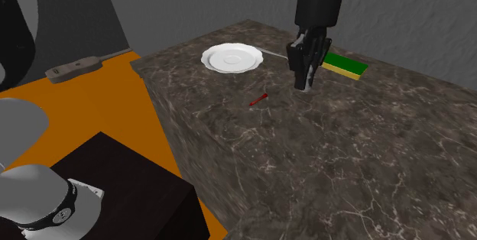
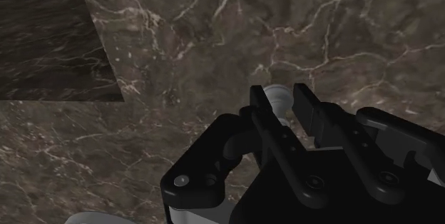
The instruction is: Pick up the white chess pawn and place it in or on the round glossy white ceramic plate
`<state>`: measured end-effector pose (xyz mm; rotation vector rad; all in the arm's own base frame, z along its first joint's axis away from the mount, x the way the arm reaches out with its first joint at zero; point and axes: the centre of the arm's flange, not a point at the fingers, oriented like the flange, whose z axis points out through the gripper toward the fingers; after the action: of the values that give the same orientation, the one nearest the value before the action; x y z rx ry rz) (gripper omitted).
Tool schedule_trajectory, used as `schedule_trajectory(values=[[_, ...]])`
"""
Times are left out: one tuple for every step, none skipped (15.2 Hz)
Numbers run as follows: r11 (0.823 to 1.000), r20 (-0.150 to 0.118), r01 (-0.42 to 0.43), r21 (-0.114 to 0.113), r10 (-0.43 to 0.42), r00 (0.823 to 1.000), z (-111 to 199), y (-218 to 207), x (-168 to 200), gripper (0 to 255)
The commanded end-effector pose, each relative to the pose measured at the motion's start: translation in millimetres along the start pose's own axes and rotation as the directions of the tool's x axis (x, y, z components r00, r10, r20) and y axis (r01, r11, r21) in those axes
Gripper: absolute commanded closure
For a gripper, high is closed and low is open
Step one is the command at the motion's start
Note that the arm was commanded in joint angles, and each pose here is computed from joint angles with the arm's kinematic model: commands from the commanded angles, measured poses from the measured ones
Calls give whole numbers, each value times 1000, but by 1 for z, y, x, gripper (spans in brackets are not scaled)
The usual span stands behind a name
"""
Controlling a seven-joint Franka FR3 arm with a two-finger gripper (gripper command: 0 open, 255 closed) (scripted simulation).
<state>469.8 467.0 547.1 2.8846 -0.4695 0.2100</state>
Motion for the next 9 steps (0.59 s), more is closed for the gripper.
schedule_trajectory(values=[[1000, 0, 0, -1, 0, 1000, -11, 3, 2, 255], [1000, 0, 0, -1, 0, 1000, -13, 3, 2, 255], [1000, 0, 0, -1, 0, 1000, -15, 1, -10, 255], [1000, 0, 0, -1, 0, 1000, -17, -1, -23, 255], [1000, 0, 0, -1, 0, 1000, -19, -3, -36, 255], [1000, 0, 0, -1, 0, 1000, -22, -6, -49, 255], [1000, 0, 0, -1, 0, 1000, -24, -8, -62, 255], [1000, 0, 0, -1, 0, 1000, -26, -10, -75, 255], [1000, 0, 0, -1, 0, 1000, -28, -12, -87, 255]])
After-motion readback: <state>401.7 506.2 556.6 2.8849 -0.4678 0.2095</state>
